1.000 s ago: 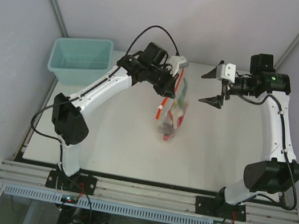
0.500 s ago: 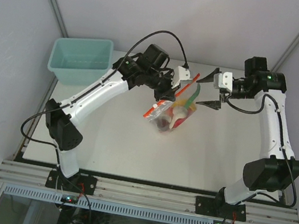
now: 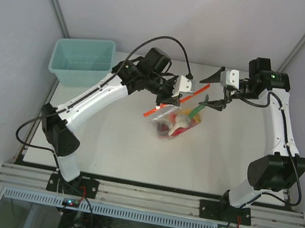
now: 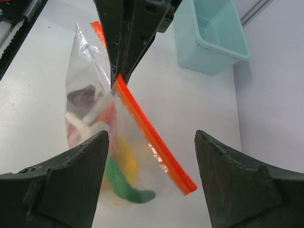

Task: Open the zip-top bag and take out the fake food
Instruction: Adjust the zipper food storage bag at the center of the board.

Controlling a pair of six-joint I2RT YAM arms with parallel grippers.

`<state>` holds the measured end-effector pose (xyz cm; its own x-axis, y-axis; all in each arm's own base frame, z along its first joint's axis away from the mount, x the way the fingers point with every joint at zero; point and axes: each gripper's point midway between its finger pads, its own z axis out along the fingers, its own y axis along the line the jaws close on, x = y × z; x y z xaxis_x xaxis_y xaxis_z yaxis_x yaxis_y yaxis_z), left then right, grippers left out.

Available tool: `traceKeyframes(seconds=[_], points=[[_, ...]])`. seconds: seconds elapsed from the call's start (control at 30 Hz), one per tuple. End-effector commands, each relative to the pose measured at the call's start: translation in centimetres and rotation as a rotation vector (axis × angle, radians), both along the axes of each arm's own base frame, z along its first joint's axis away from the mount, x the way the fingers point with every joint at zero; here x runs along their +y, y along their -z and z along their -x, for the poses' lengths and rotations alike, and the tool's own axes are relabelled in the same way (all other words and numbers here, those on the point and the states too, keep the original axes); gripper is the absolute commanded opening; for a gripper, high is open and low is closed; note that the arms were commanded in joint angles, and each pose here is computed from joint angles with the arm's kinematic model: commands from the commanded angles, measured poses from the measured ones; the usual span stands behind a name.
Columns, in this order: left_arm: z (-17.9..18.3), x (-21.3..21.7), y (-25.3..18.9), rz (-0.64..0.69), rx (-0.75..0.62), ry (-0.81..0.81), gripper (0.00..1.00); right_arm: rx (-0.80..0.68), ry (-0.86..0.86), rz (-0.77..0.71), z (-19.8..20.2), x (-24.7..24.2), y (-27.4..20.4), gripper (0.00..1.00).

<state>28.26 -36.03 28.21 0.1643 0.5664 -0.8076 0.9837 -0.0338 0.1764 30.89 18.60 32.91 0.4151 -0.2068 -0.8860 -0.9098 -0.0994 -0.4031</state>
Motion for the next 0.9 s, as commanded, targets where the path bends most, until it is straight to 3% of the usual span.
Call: traceKeyframes(seconds=[0.0,0.3,0.53,0.87], points=[[1.5,-0.8,-3.6,0.097,-0.109,0.093,0.00,-0.011,-0.026,-0.011,0.0,1.0,-0.7,0.71],[1.4,-0.9,-3.3,0.066,-0.144,0.083,0.00,0.034,-0.032,0.043,0.3,1.3,0.9,0.53],[0.8,-0.5,-3.5,0.043,-0.177,0.058,0.00,0.056,-0.039,0.063,1.0,1.3,1.6,0.28],[0.1,0.1,-3.2,0.013,-0.199,0.025,0.00,0.067,-0.055,0.099,1.6,1.6,2.4,0.02]])
